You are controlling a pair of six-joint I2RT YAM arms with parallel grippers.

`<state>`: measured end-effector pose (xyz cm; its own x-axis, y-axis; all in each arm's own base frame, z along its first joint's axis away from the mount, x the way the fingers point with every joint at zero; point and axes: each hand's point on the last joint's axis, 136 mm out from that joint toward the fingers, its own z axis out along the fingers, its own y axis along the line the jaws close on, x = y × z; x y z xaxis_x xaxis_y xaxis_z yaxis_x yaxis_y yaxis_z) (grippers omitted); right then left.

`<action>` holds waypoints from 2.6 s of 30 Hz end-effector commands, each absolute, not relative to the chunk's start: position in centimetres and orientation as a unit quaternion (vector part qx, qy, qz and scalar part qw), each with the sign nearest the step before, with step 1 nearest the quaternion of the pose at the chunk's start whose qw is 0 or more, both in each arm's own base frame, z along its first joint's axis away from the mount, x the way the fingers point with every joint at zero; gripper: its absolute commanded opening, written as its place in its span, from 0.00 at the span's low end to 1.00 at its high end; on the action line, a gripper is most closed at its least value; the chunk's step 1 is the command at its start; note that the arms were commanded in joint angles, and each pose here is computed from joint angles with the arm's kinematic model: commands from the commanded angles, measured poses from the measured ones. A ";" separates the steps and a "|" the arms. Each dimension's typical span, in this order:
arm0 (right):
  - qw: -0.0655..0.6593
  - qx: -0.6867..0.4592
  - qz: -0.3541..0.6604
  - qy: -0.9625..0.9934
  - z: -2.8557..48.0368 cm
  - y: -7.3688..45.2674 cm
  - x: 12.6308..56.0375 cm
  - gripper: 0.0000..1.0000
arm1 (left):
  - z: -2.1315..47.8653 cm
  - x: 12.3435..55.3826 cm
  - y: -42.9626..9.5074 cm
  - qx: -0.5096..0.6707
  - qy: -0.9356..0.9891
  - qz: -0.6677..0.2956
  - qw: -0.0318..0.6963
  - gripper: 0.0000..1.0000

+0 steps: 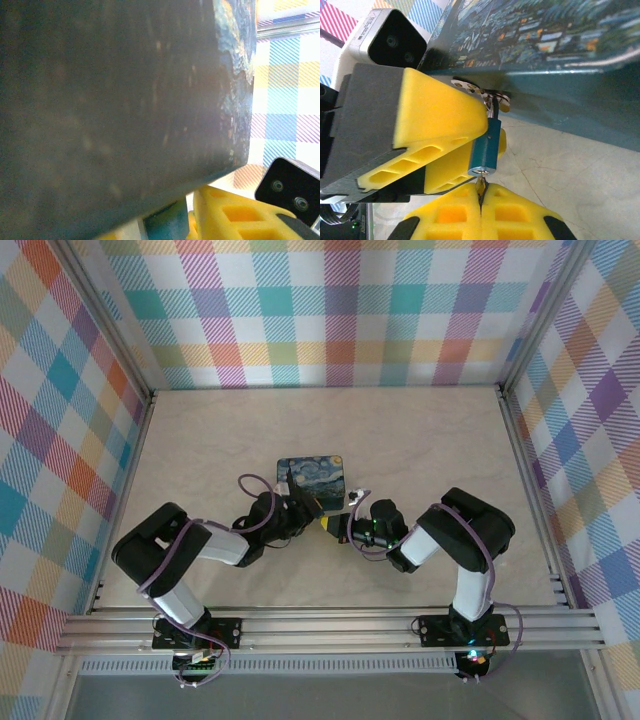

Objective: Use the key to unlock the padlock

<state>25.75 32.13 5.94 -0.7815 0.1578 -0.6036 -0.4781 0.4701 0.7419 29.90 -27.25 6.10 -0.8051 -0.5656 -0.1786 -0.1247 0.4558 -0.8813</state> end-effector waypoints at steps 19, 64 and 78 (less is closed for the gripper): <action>0.342 -0.099 0.530 0.769 9.3 32.8 26.3 0.25 | 7.0 30.6 -28.1 -0.223 0.806 -0.494 0.238 0.00; 0.508 -0.578 0.069 0.635 8.0 31.9 24.0 0.66 | 8.7 29.9 -27.7 -0.272 0.824 -0.461 0.183 0.00; 0.518 -0.566 0.061 0.639 7.6 33.0 25.0 0.35 | 8.6 29.9 -27.9 -0.272 0.825 -0.461 0.180 0.00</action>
<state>24.46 31.84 6.25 0.1528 -0.6918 -0.7058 -0.8047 0.3275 -0.4952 29.64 -26.90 6.70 -0.7810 -0.6224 -0.0504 -0.3105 0.4571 -0.8335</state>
